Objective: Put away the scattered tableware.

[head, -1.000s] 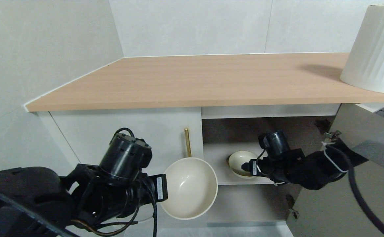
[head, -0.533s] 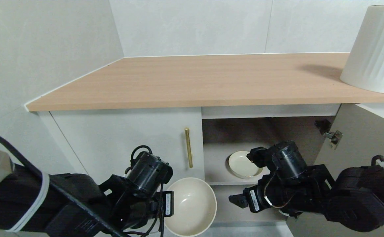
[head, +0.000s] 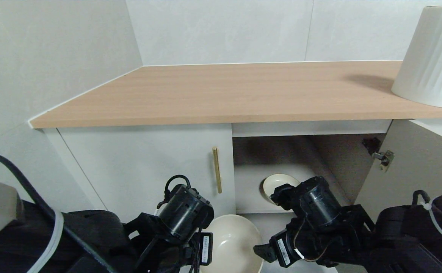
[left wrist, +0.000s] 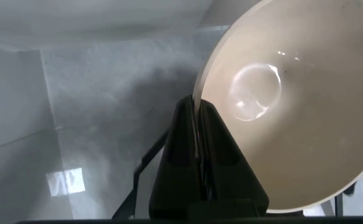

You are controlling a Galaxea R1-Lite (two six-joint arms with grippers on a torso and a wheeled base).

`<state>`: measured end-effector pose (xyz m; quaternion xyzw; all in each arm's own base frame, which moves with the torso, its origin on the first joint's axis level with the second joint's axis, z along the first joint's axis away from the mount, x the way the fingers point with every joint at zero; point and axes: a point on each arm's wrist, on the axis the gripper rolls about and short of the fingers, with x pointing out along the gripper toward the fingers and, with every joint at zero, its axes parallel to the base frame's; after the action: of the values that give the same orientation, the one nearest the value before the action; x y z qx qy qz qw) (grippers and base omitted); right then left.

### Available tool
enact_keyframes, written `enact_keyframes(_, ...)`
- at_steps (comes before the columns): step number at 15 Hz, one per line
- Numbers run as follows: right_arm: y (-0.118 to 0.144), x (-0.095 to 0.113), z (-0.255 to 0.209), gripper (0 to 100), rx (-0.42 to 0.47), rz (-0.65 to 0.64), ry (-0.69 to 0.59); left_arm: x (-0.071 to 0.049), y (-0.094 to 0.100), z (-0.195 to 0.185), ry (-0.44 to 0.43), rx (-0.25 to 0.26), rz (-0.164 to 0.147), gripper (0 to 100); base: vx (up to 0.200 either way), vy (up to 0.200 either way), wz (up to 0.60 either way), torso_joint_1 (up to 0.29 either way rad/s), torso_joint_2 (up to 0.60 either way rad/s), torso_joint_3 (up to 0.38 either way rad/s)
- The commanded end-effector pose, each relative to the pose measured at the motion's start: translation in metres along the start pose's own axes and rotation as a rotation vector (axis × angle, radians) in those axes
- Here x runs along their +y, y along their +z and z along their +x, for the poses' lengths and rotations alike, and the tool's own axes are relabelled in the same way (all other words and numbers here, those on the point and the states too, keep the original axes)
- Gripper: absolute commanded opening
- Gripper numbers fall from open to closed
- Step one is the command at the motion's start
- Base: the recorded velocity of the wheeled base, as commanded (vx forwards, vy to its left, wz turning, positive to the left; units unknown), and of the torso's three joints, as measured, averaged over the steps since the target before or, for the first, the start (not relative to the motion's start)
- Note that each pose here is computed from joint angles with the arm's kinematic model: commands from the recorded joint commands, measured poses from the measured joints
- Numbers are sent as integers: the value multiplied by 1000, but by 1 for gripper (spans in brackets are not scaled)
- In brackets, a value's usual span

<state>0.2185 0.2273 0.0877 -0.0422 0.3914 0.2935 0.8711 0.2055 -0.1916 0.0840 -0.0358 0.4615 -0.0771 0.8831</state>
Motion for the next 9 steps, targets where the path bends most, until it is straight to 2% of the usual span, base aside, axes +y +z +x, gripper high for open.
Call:
enact_keyframes(1,-3,0,9,100,21,-1,-8,-3,0,-4,-13,-7,6,0,0,0,0,0,0,0)
enact_keyframes(7,-1,0,19,100,-12,7,-57,-5,-3,-5,-19,-3,21,0,0,0,0,0,0,0)
enact_keyframes(8,-1,0,20,0,-12,7,-57,-5,-4,-5,-20,-3,22,0,0,0,0,0,0,0)
enact_keyframes(9,-1,-1,20,0,-14,11,-58,-5,-4,-5,-19,-2,22,0,0,0,0,0,0,0)
